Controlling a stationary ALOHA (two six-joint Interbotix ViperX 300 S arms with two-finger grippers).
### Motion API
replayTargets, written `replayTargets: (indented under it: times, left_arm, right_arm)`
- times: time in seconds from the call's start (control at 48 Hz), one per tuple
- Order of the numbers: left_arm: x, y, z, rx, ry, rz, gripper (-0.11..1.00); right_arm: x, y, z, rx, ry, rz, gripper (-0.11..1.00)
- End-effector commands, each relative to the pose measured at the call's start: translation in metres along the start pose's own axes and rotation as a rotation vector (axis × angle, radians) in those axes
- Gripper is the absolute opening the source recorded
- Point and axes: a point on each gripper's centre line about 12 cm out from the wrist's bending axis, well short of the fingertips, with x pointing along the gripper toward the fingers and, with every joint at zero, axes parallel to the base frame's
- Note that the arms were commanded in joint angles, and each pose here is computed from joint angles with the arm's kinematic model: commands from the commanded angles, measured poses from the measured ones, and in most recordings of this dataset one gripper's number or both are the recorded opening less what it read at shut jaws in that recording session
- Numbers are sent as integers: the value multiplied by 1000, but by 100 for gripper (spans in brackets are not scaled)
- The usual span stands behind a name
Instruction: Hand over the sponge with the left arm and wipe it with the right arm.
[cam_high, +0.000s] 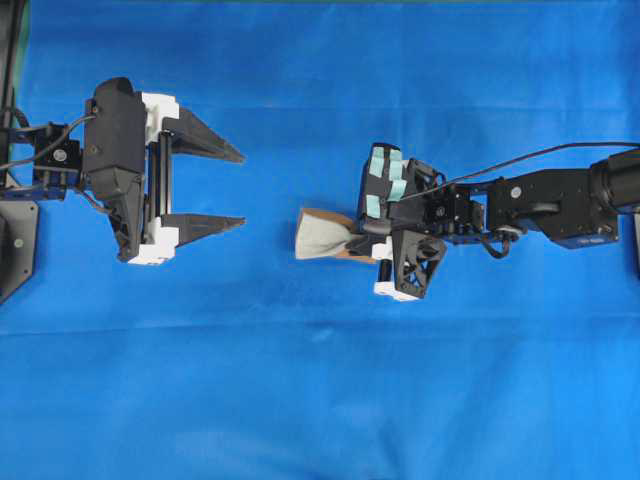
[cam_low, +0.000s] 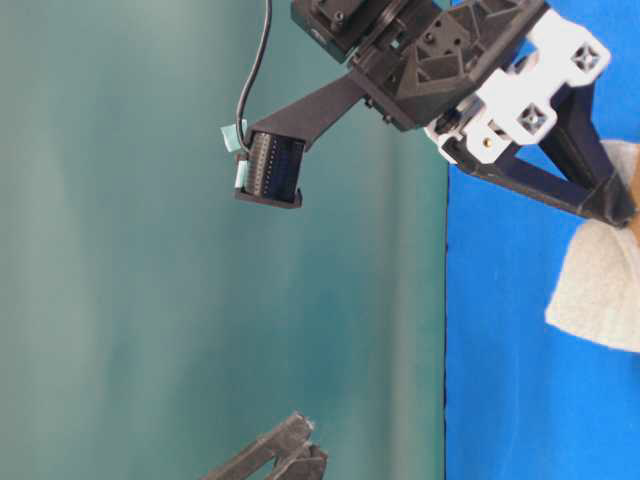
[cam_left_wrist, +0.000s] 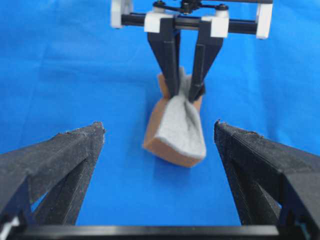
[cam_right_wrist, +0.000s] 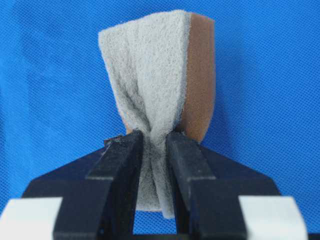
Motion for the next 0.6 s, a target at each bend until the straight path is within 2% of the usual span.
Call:
replayTargets:
  times: [0.0,0.188,0.354,0.584]
  left_arm:
    - [-1,-1,8,4,-31,-4,90]
    - [0,-4,8,6,-30,-11,90]
    - [-1,-4,8,5,-31,-13,90]
    - [-1,-4,9,5,-33,-13,90]
  right_arm:
    - [-3,-3,8,4,-24,-5,24]
    - [-7,-39,12,38,-35,-68,23]
    - [-11,-67,16,42,-46,-118,22]
    - [-13,-79,18,41,-52,-141,22]
